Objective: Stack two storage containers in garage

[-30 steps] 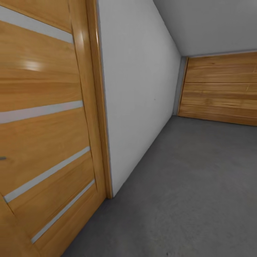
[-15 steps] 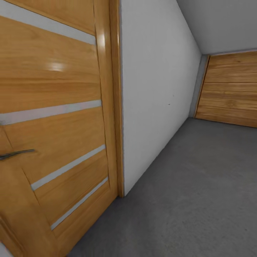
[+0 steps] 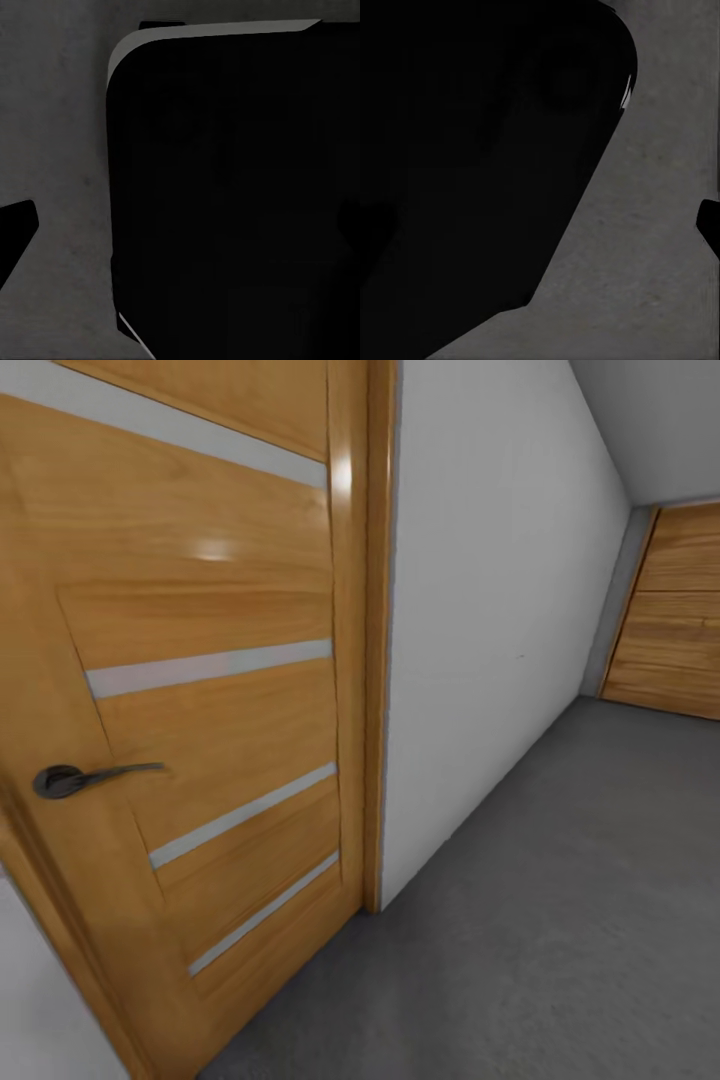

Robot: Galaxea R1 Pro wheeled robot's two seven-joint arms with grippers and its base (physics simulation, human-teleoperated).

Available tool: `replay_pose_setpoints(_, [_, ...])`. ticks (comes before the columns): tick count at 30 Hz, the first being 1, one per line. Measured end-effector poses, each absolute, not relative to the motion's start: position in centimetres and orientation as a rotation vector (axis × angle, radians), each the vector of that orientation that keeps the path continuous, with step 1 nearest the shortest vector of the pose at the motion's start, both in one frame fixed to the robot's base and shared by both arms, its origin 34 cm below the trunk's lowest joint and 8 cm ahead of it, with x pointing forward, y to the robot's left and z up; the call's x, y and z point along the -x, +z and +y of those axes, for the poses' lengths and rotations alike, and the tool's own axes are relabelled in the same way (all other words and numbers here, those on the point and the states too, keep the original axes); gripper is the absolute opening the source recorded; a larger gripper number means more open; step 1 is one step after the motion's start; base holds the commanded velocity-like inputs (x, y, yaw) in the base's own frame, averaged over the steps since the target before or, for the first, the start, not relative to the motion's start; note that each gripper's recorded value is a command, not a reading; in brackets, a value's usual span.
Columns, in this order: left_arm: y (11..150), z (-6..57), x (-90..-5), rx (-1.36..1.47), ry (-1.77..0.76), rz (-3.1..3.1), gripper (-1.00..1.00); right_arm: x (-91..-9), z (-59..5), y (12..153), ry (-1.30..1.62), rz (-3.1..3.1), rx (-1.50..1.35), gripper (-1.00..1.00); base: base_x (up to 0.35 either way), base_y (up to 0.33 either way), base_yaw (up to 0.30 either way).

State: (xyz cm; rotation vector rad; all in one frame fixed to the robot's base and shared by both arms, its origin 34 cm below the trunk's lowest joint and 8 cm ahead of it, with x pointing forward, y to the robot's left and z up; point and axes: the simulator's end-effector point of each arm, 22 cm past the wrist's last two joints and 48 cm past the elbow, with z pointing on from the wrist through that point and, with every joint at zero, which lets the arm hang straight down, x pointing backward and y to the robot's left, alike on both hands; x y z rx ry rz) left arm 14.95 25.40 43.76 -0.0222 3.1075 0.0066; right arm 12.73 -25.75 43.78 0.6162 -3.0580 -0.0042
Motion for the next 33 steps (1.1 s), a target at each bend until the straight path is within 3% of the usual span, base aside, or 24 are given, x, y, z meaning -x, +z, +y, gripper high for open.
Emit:
replay_pose_setpoints(10, [43.77,25.49,-14.95,0.022,0.008,3.107,1.00,-12.73,-25.75,43.79,-0.004,-3.058,-0.616,1.00,0.056,-0.002,0.270])
replay_pose_setpoints(33, [43.77,25.50,-14.94,0.024,0.009,3.107,1.00,-12.73,-25.76,43.79,-0.004,-3.059,-0.616,1.00,0.273,-0.125,0.270])
